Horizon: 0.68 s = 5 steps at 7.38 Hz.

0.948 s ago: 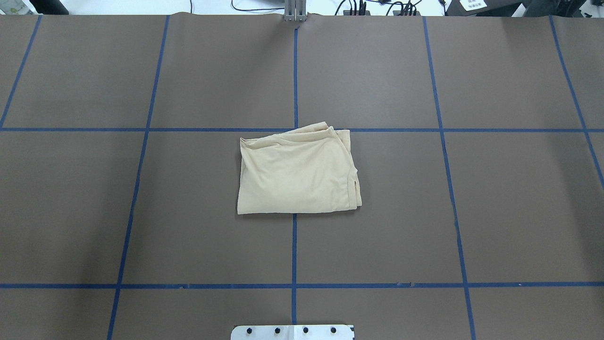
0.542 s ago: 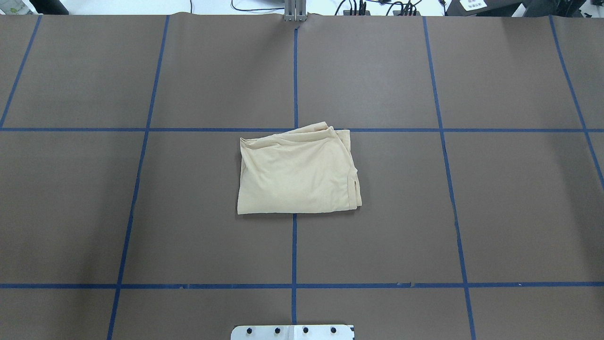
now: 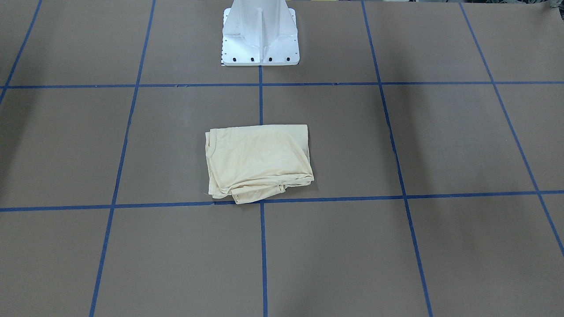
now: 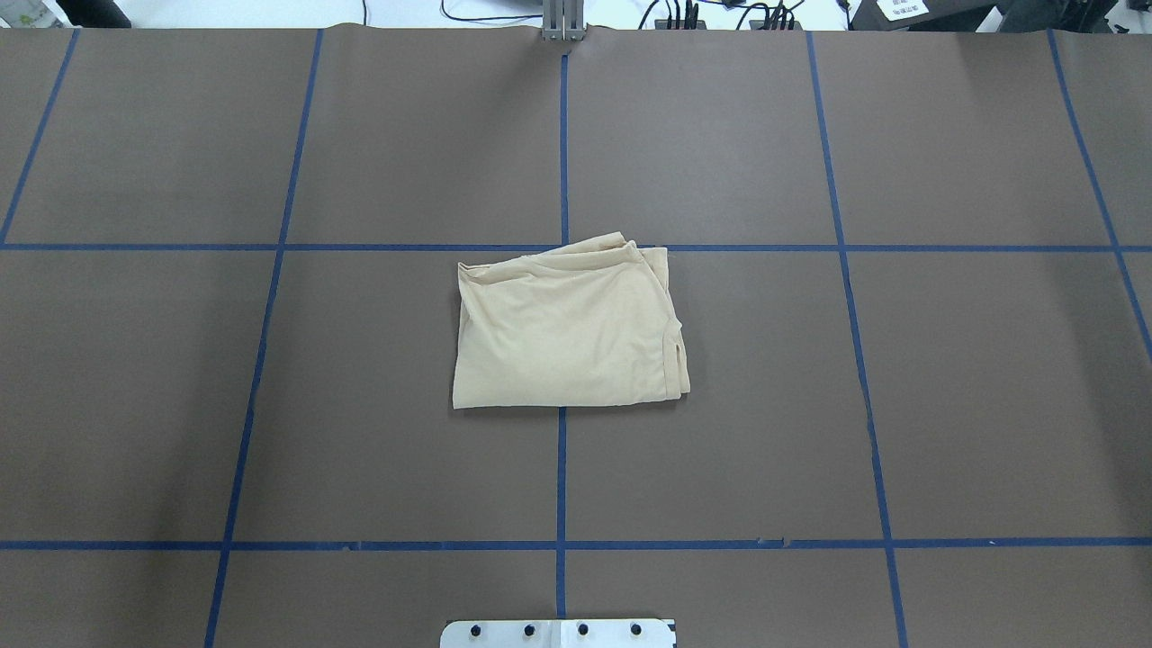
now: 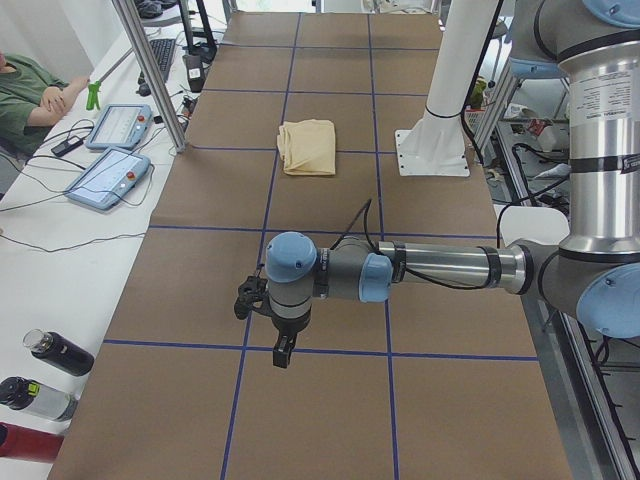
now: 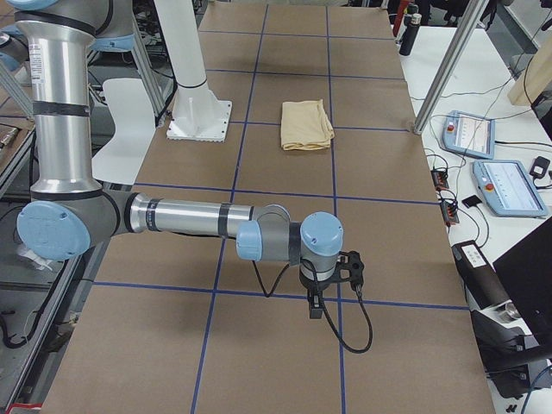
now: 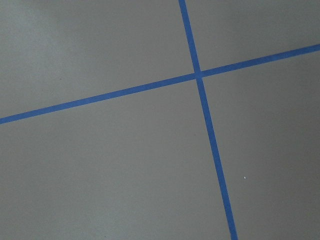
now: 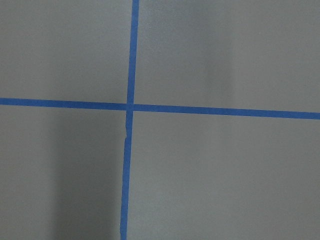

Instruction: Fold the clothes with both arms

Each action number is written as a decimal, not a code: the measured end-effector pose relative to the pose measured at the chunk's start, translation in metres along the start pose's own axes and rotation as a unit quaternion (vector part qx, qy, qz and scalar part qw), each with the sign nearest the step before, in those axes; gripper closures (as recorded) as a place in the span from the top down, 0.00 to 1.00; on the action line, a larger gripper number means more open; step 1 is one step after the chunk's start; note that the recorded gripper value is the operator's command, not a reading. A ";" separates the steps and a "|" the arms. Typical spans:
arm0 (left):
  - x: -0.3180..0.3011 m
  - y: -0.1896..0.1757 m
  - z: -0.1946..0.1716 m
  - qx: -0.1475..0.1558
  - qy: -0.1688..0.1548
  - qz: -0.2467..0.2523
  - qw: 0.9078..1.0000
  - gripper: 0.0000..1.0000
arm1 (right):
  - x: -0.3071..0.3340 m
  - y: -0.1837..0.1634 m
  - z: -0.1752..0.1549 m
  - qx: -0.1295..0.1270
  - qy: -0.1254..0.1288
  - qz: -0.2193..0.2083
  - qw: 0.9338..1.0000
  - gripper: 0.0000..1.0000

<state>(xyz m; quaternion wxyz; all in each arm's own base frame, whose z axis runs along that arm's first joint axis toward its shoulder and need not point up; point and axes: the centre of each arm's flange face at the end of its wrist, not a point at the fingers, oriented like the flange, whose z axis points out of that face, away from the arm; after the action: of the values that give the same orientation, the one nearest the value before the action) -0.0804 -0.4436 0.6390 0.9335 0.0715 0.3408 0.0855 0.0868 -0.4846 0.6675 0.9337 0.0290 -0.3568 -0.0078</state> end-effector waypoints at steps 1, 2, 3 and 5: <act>0.000 0.000 0.000 0.000 0.000 -0.001 1.000 1.00 | 0.000 0.000 0.000 0.000 0.000 0.000 1.000 1.00; 0.000 0.000 0.001 -0.001 0.000 -0.001 1.000 1.00 | 0.000 0.000 0.000 0.000 0.000 0.000 1.000 1.00; 0.000 0.000 0.001 -0.001 0.000 -0.001 1.000 1.00 | 0.001 0.001 0.001 -0.001 0.000 0.001 1.000 1.00; -0.001 0.001 0.002 -0.001 0.001 -0.001 1.000 1.00 | 0.002 0.004 0.003 -0.003 0.000 0.002 1.000 1.00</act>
<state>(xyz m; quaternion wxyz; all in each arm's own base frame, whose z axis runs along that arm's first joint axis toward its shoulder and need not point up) -0.0802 -0.4431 0.6409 0.9336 0.0695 0.3413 0.0847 0.0866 -0.4811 0.6713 0.9338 0.0256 -0.3569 -0.0069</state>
